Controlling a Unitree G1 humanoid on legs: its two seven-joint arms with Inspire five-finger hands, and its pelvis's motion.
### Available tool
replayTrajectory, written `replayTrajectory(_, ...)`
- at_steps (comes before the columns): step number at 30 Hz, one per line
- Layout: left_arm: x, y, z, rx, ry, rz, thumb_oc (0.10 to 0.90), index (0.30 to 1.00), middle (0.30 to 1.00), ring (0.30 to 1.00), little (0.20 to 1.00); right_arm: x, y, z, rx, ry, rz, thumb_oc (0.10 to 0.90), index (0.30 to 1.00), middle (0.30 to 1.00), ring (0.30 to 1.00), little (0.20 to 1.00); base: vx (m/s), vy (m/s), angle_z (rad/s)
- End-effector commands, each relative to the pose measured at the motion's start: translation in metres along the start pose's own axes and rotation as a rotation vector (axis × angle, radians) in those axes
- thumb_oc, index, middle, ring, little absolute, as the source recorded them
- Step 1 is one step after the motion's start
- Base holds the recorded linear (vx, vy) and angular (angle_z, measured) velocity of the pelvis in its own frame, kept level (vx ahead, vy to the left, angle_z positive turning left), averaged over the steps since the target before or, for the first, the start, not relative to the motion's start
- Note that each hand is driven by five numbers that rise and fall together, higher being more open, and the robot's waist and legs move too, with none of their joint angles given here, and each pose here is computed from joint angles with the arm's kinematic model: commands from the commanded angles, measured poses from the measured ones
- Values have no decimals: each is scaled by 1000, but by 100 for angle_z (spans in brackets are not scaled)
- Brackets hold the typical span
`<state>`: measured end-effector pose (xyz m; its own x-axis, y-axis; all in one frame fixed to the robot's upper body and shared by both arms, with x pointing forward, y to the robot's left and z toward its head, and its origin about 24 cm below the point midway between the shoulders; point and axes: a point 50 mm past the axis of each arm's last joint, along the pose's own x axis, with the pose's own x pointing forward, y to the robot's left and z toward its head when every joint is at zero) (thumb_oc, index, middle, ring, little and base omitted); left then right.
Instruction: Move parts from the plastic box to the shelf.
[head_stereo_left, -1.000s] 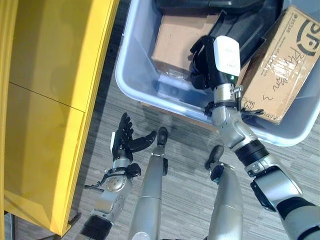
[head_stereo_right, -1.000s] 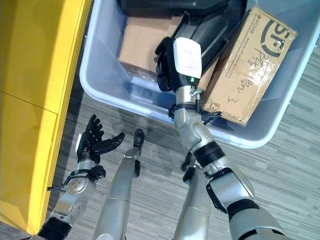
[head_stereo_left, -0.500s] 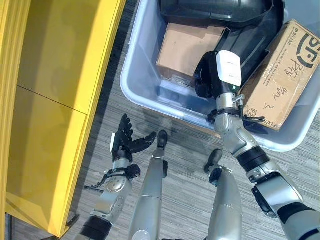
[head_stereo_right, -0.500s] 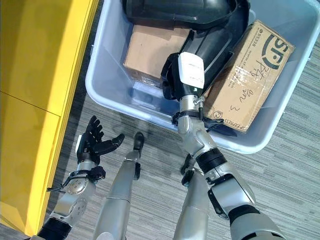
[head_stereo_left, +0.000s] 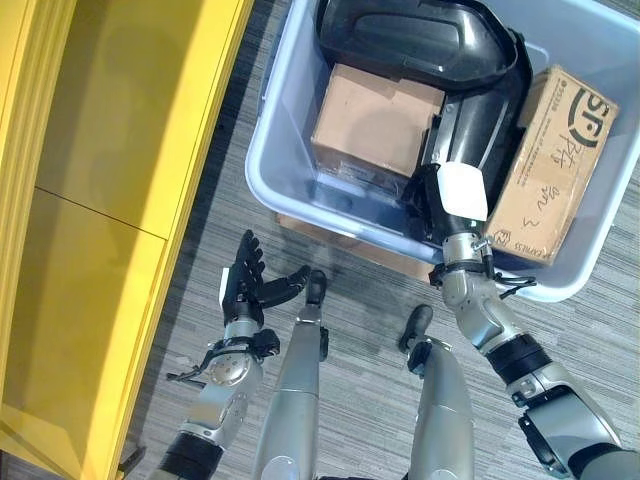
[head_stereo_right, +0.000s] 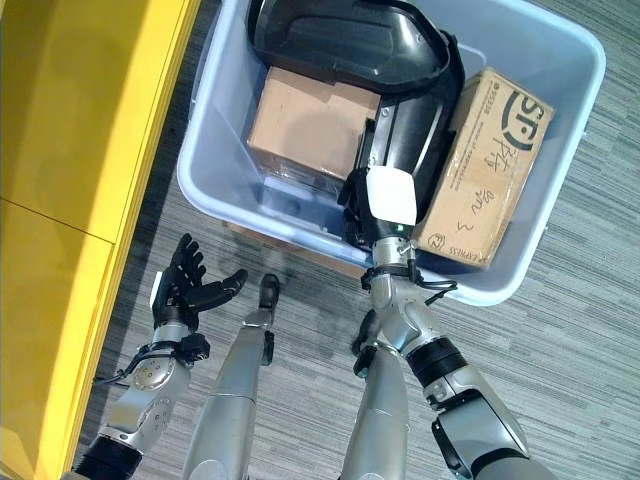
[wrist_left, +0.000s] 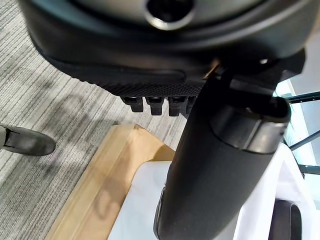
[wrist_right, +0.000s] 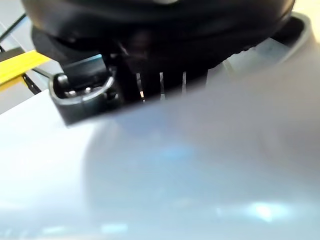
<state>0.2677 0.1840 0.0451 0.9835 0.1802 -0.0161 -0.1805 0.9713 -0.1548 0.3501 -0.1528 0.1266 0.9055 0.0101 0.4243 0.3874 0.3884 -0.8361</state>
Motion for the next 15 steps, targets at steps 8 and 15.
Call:
replayTrajectory(8,-3,18,16,21,-91,16,900,1000,1000,1000,1000,-24,-36,-46,-88,53,-72,400,300,300,300,300,1,-20,-7)
replayTrajectory(15,-7,27,6,48,-46,28,900,1000,1000,1000,1000,-36,-48,-51,-66,43,-103,400,300,300,300,300,3,-4,-15)
